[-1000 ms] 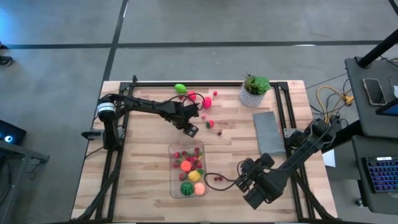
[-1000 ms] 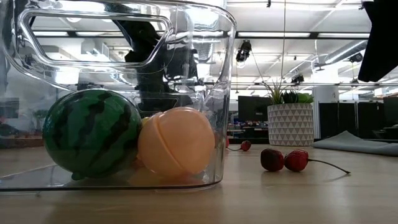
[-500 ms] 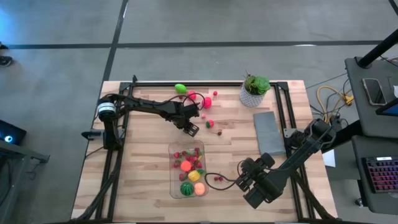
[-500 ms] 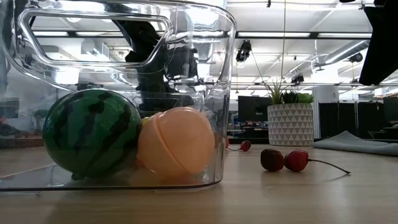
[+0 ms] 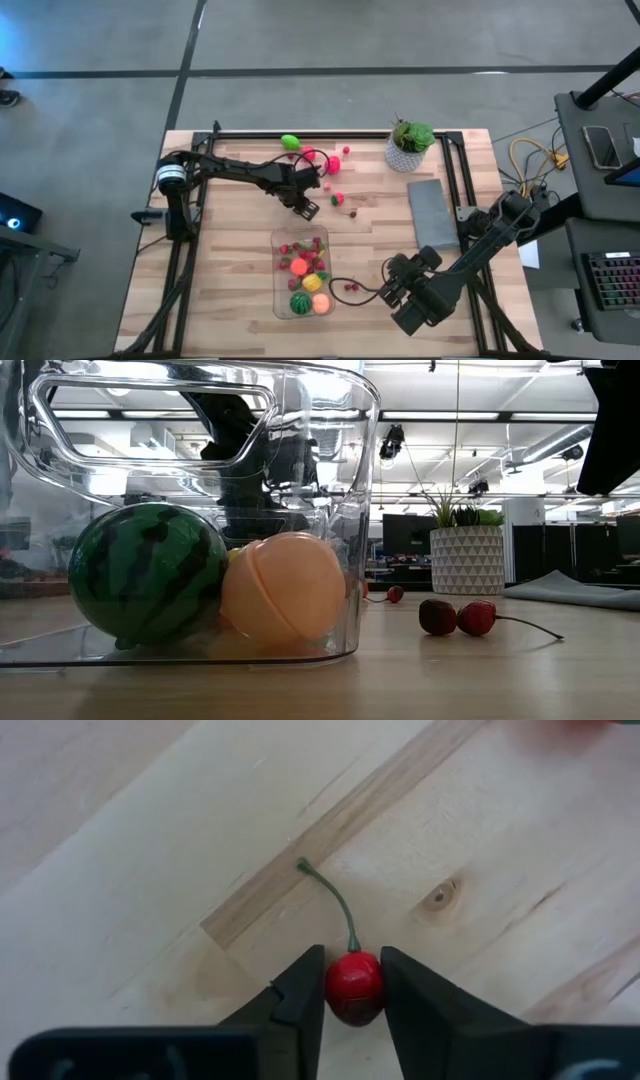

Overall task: Pick and placing Produce into tupperware
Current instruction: Put the red cherry into the transparent bin

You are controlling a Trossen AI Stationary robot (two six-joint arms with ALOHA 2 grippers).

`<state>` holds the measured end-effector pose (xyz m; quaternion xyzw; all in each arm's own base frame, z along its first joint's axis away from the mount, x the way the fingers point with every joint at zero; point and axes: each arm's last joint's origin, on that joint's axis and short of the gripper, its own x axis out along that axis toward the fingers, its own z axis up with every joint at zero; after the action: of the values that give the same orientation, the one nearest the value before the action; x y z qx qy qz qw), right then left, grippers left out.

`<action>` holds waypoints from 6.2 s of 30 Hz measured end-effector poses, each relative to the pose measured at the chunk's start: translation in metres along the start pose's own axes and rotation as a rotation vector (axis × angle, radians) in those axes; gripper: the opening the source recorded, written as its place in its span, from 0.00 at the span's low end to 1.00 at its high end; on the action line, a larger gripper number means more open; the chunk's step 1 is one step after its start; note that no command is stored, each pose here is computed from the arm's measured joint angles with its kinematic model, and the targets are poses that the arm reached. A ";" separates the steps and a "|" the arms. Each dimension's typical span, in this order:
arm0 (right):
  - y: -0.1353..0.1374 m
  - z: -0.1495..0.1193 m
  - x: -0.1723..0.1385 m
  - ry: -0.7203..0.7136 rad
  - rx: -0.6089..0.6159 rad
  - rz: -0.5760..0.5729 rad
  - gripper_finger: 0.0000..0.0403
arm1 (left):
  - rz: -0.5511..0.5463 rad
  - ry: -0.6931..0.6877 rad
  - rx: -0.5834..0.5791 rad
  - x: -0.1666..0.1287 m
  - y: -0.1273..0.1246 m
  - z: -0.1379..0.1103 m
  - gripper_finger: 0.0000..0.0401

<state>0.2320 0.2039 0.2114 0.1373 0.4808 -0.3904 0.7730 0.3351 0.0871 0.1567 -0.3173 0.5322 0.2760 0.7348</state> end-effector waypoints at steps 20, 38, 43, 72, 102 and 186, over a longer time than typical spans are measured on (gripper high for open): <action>0.001 0.000 -0.001 0.007 -0.024 0.005 0.56 | -0.262 -0.241 0.212 -0.120 -0.019 -0.025 0.17; -0.008 0.009 -0.015 -0.002 -0.094 0.072 0.56 | -0.453 -0.078 0.174 -0.150 -0.091 -0.132 0.18; -0.010 0.011 -0.019 0.007 -0.047 0.094 0.56 | -0.391 -0.027 0.166 -0.130 -0.100 -0.140 0.28; 0.024 0.023 0.022 -0.019 -0.482 0.495 0.54 | -0.375 -0.133 0.133 -0.173 -0.072 -0.143 0.59; 0.044 0.011 0.090 -0.143 -0.652 0.597 0.56 | -0.135 -0.133 0.252 -0.166 -0.053 -0.148 0.59; 0.052 0.190 0.068 -0.120 -0.403 0.937 0.39 | 0.060 -0.187 0.198 -0.178 -0.027 -0.153 0.59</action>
<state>0.4068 0.0943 0.2399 0.1638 0.3880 0.0913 0.9024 0.2126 -0.0587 0.2959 -0.2000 0.4952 0.2726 0.8003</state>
